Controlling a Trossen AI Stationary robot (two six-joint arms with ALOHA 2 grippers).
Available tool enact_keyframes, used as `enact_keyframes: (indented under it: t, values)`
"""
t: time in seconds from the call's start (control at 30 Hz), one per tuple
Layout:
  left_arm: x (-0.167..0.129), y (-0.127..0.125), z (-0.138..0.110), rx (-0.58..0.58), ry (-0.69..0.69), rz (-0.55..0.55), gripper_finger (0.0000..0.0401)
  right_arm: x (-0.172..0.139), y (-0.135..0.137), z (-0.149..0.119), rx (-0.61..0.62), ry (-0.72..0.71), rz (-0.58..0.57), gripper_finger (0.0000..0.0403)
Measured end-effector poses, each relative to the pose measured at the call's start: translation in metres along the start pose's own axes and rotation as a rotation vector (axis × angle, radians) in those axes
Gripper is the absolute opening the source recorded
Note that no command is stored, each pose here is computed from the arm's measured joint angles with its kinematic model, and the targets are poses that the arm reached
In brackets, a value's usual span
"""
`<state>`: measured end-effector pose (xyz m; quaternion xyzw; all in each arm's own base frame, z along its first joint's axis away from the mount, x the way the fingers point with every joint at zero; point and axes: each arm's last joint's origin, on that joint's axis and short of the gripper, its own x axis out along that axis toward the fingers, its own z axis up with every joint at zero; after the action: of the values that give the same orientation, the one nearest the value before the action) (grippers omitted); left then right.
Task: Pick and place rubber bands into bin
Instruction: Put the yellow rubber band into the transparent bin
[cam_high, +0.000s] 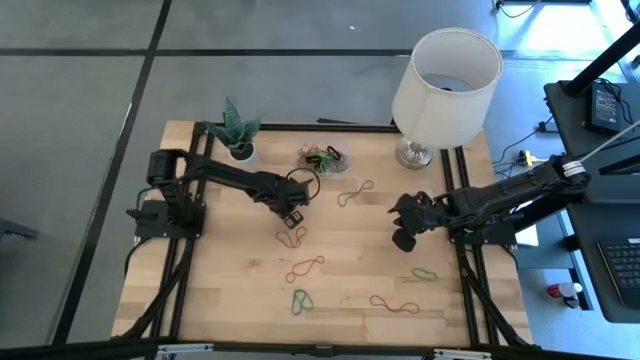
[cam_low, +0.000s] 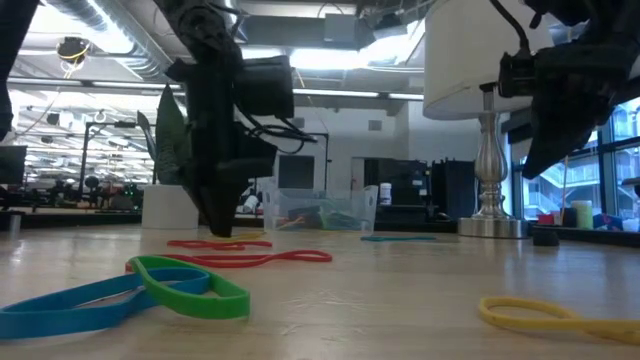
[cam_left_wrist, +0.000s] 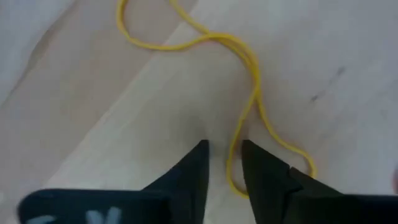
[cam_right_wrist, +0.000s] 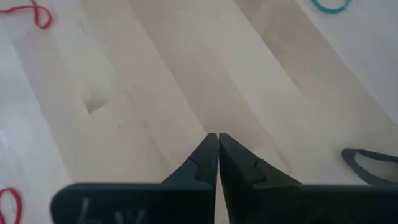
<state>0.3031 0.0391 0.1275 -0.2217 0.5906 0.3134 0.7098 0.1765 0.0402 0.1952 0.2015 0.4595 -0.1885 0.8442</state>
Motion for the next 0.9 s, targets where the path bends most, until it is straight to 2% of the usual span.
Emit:
enact_keyframes:
  t: [0.17, 0.3, 0.37, 0.43, 0.53, 0.7, 0.9]
  values:
    - [0.003, 0.002, 0.001, -0.089, 0.030, -0.002, 0.0011, 0.000, 0.001, 0.000, -0.008, -0.005, 0.009, 0.0015]
    - [-0.015, 0.001, 0.004, -0.101, 0.048, -0.008, 0.0002, 0.000, 0.002, 0.000, -0.012, -0.007, 0.010, 0.0008]
    - [-0.033, -0.001, 0.006, -0.080, 0.066, 0.001, 0.0002, 0.000, 0.002, 0.000, -0.028, -0.010, 0.010, 0.0007]
    - [-0.058, -0.006, 0.015, -0.064, 0.019, -0.020, 0.0002, 0.000, 0.002, 0.001, -0.035, -0.015, 0.014, 0.0007]
    - [-0.088, -0.007, 0.026, -0.026, -0.038, 0.021, 0.0002, 0.000, 0.003, 0.002, -0.050, -0.027, 0.024, 0.0011]
    - [-0.141, -0.014, 0.054, 0.039, -0.229, 0.003, 0.0002, 0.000, 0.004, 0.003, -0.053, -0.042, 0.022, 0.0016]
    - [-0.181, 0.002, 0.091, 0.064, -0.453, 0.049, 0.0002, 0.000, 0.004, 0.005, -0.066, -0.081, 0.002, 0.0016]
